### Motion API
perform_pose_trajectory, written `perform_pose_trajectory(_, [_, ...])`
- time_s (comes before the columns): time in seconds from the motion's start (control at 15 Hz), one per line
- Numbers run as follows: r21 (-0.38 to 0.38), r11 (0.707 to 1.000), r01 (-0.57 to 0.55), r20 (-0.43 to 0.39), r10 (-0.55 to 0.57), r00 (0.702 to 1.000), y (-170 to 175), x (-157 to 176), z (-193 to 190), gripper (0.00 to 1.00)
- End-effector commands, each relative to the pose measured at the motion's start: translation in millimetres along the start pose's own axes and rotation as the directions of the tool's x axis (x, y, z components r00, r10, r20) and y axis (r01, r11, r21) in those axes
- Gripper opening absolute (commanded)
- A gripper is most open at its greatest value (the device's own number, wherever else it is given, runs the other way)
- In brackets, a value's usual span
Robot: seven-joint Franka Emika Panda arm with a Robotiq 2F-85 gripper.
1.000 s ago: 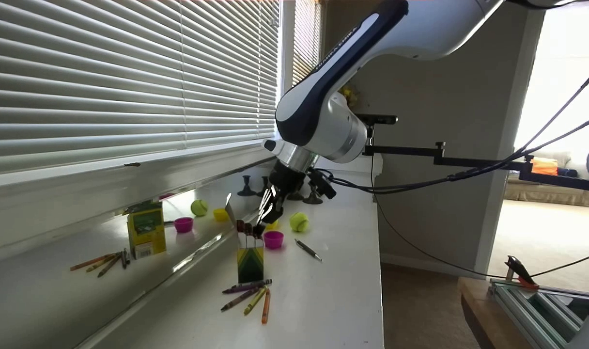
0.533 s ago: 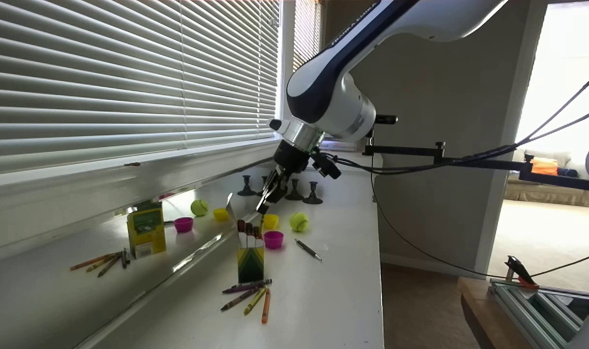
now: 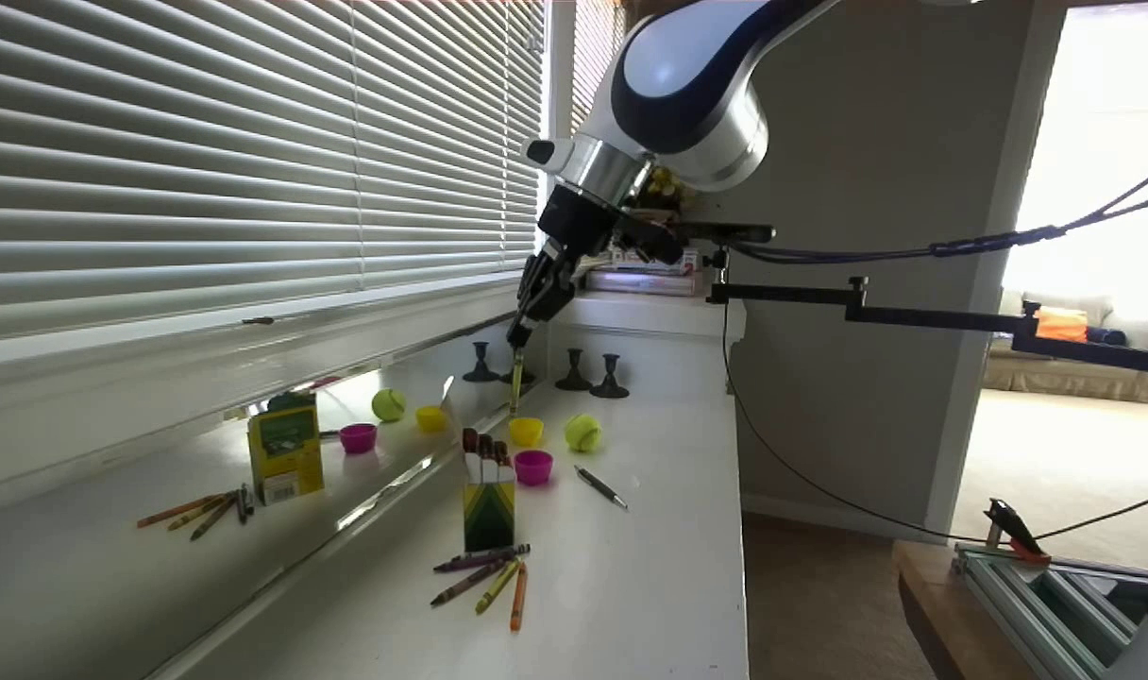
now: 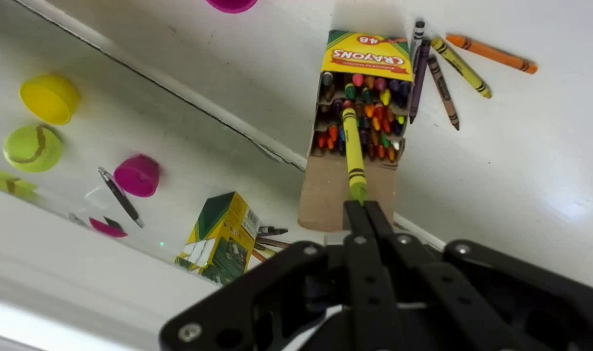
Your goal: Remove one yellow crayon from the box and place it on the counter.
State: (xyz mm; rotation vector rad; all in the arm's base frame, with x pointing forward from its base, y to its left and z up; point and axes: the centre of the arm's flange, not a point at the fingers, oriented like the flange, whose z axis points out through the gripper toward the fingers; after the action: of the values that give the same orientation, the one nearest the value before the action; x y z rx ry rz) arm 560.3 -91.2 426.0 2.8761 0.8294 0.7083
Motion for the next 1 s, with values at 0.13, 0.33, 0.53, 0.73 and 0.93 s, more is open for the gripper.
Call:
perform_pose_trajectory(0.13, [0.065, 0.991, 0.119, 0.188, -0.129, 0.974, -40.3, 10.1, -54.7, 0.01])
perform_pose_trajectory(0.33, [0.159, 0.973, 0.168, 0.291, -0.209, 0.934, -64.4, 7.8, -41.3, 0.01])
perform_pose_trajectory(0.53, [0.233, 0.953, 0.194, 0.395, -0.275, 0.877, -81.7, 5.1, -9.5, 0.01])
perform_pose_trajectory(0.73, [0.277, 0.937, 0.213, 0.470, -0.325, 0.820, -90.8, 0.7, 29.3, 0.01])
perform_pose_trajectory(0.93, [0.279, 0.931, 0.236, 0.543, -0.356, 0.761, -93.2, -7.0, 73.5, 0.01])
